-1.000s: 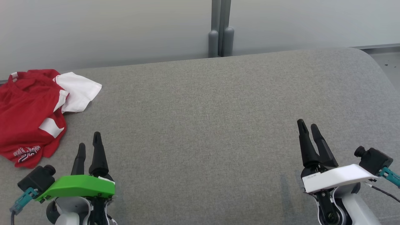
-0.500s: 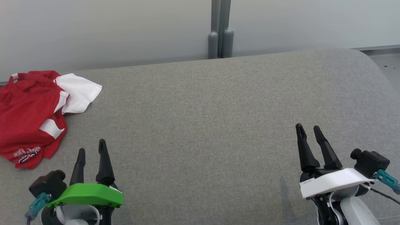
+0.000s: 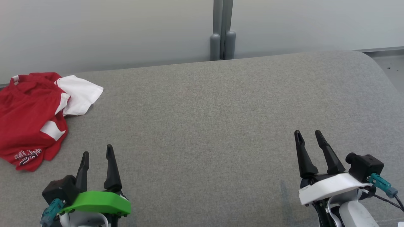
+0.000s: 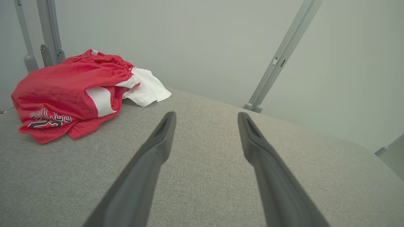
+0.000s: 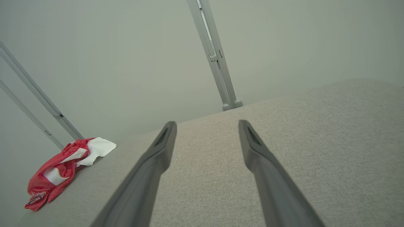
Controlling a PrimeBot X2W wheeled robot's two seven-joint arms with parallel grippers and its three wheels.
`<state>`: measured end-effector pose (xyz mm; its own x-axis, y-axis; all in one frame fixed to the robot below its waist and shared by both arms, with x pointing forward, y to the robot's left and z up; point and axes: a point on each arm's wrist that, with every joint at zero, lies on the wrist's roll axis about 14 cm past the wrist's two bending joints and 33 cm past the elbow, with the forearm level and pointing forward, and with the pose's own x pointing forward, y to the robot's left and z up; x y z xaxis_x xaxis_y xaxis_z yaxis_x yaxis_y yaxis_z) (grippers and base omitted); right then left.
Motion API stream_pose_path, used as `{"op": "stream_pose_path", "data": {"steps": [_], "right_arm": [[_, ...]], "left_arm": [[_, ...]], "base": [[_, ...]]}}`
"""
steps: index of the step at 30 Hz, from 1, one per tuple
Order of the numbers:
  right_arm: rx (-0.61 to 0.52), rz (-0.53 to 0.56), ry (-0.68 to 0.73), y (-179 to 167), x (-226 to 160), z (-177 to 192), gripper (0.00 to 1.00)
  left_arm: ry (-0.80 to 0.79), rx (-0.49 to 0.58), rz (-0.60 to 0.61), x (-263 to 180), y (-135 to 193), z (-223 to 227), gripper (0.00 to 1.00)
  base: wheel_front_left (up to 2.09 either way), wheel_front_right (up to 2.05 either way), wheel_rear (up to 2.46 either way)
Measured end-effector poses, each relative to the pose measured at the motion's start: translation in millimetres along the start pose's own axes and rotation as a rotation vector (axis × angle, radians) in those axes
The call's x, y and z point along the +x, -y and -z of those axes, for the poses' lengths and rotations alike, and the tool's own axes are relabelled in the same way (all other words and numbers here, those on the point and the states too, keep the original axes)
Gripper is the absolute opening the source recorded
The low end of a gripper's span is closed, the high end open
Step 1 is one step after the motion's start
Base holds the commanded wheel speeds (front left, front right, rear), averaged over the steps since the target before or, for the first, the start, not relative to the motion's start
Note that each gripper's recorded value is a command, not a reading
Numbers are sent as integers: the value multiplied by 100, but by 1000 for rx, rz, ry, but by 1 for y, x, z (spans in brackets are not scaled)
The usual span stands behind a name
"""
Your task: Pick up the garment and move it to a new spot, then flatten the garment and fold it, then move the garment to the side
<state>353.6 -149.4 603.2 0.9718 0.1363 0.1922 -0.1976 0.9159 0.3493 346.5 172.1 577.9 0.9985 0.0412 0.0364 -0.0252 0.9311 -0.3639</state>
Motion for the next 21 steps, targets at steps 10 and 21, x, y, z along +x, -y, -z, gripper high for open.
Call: {"op": "stream_pose_path", "data": {"steps": [10, 21], "right_arm": [[-95, -5, -22, 0, -4, 6, 100], [-183, -16, -30, -2, -5, 7, 100]], "left_arm": [[22, 81, 26, -3, 4, -1, 100], [38, 138, 43, -8, 7, 0, 100]], "base": [[0, 0, 0], [0, 0, 0]]}}
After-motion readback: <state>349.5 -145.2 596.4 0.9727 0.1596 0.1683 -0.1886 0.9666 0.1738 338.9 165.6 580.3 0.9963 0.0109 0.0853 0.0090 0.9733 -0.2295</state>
